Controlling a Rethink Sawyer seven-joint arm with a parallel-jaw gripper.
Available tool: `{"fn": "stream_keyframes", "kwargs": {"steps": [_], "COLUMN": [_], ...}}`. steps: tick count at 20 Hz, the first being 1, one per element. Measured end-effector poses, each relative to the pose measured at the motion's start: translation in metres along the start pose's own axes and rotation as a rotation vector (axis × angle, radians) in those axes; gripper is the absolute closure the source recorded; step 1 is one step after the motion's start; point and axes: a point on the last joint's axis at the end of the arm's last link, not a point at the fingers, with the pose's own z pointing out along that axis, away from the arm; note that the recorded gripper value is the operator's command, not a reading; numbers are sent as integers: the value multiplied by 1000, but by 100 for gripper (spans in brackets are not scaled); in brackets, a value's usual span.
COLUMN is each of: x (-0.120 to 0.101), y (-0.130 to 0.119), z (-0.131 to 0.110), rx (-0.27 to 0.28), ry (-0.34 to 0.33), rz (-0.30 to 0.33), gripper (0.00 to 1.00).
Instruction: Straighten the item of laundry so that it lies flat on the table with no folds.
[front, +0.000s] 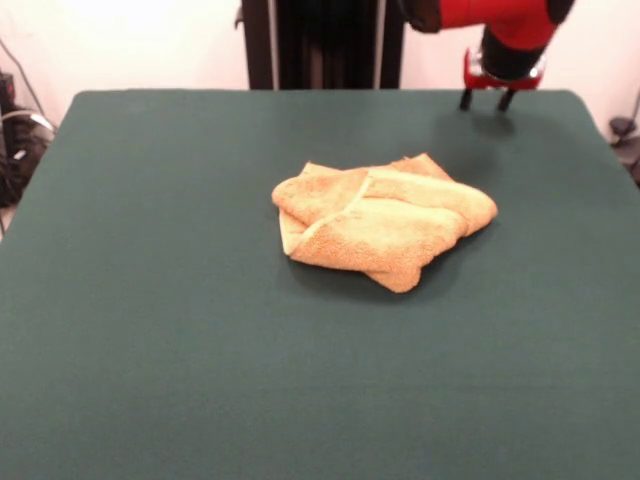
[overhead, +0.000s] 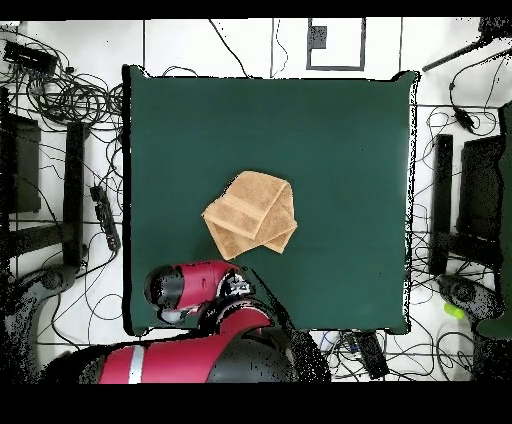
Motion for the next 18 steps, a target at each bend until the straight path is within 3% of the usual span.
{"fn": "stream_keyframes", "kwargs": {"steps": [5,10,18], "x": [-9,-15,-32], "y": [0,-5,-17], "z": [0,-3,-28], "rx": [5,-23,-49], "ry": [67,89,32], "rz": [5,20,49], "gripper": [0,0,0]}}
